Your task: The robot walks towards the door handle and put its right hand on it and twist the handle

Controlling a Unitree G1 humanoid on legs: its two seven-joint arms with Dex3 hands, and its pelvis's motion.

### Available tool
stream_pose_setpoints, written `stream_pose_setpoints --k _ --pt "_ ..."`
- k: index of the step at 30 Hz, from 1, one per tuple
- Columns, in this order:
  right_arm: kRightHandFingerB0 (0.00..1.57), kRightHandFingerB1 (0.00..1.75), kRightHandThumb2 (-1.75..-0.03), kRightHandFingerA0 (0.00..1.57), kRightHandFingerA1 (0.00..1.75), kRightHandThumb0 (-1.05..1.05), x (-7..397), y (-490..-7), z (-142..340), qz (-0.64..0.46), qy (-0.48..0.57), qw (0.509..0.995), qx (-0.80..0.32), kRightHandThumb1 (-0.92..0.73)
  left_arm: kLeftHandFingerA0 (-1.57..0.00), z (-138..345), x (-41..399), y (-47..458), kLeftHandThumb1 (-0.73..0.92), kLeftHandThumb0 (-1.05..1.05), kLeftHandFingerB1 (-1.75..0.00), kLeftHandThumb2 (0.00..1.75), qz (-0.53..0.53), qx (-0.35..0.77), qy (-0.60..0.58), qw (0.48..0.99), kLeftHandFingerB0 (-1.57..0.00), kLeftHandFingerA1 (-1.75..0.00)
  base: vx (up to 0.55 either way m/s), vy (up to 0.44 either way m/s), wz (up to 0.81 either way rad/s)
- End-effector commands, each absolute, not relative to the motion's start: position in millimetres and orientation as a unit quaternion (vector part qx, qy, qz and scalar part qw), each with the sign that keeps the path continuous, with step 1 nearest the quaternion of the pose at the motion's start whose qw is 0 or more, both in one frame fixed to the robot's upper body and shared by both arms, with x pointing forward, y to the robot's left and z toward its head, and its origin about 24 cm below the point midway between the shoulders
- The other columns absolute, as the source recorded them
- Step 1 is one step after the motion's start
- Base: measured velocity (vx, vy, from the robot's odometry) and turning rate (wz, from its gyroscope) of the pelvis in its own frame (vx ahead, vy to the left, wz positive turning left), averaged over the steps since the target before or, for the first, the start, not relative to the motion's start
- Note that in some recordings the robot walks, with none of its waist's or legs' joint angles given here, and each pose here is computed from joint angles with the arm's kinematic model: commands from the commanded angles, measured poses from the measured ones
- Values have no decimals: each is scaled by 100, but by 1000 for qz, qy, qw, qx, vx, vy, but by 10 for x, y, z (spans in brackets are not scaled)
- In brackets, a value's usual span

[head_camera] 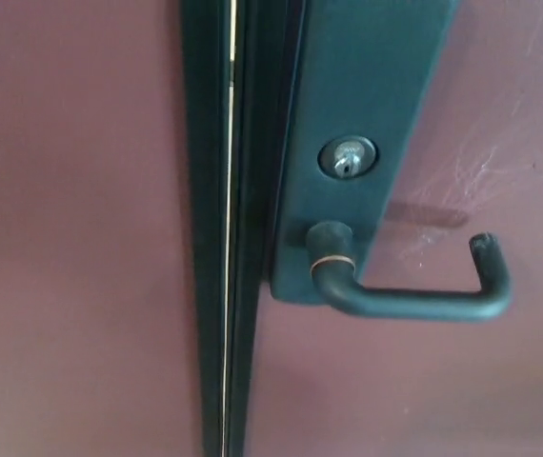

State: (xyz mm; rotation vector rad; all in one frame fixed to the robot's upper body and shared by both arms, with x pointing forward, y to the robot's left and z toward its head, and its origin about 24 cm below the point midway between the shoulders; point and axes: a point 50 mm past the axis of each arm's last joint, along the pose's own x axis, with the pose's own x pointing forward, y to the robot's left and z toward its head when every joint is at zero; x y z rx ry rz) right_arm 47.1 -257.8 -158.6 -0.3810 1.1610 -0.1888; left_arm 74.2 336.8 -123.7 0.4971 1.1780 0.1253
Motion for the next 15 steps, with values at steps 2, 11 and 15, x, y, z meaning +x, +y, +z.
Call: stream_pose_setpoints --k 2,11,15 --pt "57 45 -57 75 54 -8 534 -2605 -1573 -85 542 816 -185 -64 -77 -1256 712 3345 52 -25 -67 62 54 226 555 799 -58 -74 108 -68 -5" --pt "57 45 -57 75 55 -9 580 -2606 -1569 -82 540 819 -178 -65 -78 -1260 707 3339 52 -25 -67 61 52 228 555 798 -59 -74 -3 45 -9" --pt "58 46 -57 75 55 -9 586 -2605 -1567 -82 538 820 -177 -65 -78 -1253 721 3346 52 -25 -67 61 49 229 554 799 -59 -74 -5 285 3"
